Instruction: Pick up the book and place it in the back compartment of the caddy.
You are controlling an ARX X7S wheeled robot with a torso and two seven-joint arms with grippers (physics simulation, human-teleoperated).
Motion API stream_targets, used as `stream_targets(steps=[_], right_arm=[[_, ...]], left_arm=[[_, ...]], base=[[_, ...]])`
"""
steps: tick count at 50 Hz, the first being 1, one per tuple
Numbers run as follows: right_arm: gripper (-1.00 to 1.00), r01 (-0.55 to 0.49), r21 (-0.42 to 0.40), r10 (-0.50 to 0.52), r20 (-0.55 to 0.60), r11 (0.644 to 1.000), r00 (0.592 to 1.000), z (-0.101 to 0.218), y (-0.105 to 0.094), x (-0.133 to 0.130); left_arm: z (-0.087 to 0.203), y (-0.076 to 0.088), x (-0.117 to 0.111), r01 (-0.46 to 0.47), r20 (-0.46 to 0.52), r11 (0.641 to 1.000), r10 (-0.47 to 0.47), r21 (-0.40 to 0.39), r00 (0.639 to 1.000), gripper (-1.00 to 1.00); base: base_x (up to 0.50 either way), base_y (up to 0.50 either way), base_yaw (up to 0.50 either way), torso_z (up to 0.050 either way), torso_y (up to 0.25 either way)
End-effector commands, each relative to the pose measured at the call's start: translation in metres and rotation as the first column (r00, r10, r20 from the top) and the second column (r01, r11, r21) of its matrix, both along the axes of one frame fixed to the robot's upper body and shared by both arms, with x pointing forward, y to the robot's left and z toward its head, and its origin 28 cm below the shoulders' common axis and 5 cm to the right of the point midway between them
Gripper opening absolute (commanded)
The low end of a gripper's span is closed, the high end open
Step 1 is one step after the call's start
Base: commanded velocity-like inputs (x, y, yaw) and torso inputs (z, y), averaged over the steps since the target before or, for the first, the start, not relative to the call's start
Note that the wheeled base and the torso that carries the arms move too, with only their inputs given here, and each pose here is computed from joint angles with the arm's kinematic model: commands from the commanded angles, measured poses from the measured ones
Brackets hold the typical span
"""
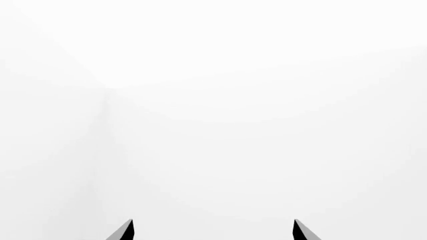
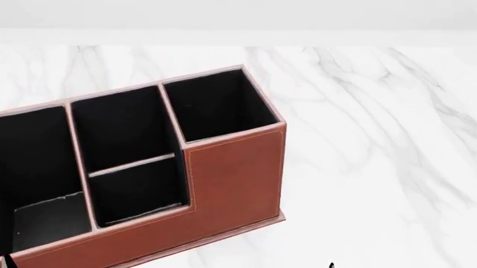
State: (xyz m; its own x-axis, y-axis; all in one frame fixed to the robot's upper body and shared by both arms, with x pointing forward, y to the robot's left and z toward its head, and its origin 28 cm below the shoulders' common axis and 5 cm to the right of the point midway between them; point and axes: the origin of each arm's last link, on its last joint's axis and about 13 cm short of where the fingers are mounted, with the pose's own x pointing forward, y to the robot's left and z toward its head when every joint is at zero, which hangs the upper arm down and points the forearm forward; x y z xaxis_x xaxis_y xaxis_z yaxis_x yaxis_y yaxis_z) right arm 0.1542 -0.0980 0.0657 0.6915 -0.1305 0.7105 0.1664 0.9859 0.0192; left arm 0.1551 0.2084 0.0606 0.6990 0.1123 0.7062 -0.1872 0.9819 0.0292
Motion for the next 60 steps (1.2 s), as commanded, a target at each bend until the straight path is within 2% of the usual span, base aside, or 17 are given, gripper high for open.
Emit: stream_targets(steps=[1,27,30,34,35,40,60], right_arm=[[1.0,0.018,-0.01,-0.018,-0.004,1.0,1.0,0.0,0.0005,0.0002],[1.0,0.015,-0.016,-0.015,-0.01,1.0,1.0,-0.0018,0.0017,0.0009],[1.0,0.009,0.004,-0.009,0.0,1.0,1.0,-0.0014,0.0005,0.0008],[1.0,-0.06,0.038,0.061,-0.008,0.997,0.998,-0.002,0.0006,-0.0005],[1.0,-0.016,0.013,0.016,0.013,1.0,1.0,-0.0029,0.0007,0.0005],[1.0,-0.053,0.055,0.054,-0.015,0.997,0.998,-0.0015,-0.0001,0.0004],[1.0,-0.046,0.034,0.046,0.01,0.998,0.999,0.0008,-0.0009,-0.0017]], left_arm=[[-0.0001,-0.0001,0.0001,0.0,0.0,1.0,0.0,0.0,1.0,1.0],[-0.0008,-0.0007,0.0004,0.002,-0.001,1.0,-0.002,0.0,1.0,1.0],[-0.0007,-0.0005,0.0003,0.001,-0.001,1.0,-0.001,-0.001,1.0,1.0],[-0.0008,-0.0007,0.0003,0.002,-0.001,1.0,-0.002,0.001,1.0,1.0],[-0.0009,-0.0006,0.0006,0.003,-0.002,1.0,-0.003,-0.001,1.0,1.0],[-0.0008,-0.0008,0.0003,0.004,-0.002,1.0,-0.004,0.0,1.0,1.0],[0.0035,0.0037,-0.0026,0.001,-0.01,1.0,-0.001,0.008,1.0,1.0]], base=[[0.0,0.0,0.0,0.0,0.0],[0.0,0.16,0.0,0.0,0.0],[0.0,0.22,0.0,0.0,0.0],[0.0,0.04,0.0,0.0,0.0],[0.0,0.0,0.0,0.0,0.0],[0.0,0.0,0.0,0.0,0.0],[0.0,0.0,0.0,0.0,0.0]])
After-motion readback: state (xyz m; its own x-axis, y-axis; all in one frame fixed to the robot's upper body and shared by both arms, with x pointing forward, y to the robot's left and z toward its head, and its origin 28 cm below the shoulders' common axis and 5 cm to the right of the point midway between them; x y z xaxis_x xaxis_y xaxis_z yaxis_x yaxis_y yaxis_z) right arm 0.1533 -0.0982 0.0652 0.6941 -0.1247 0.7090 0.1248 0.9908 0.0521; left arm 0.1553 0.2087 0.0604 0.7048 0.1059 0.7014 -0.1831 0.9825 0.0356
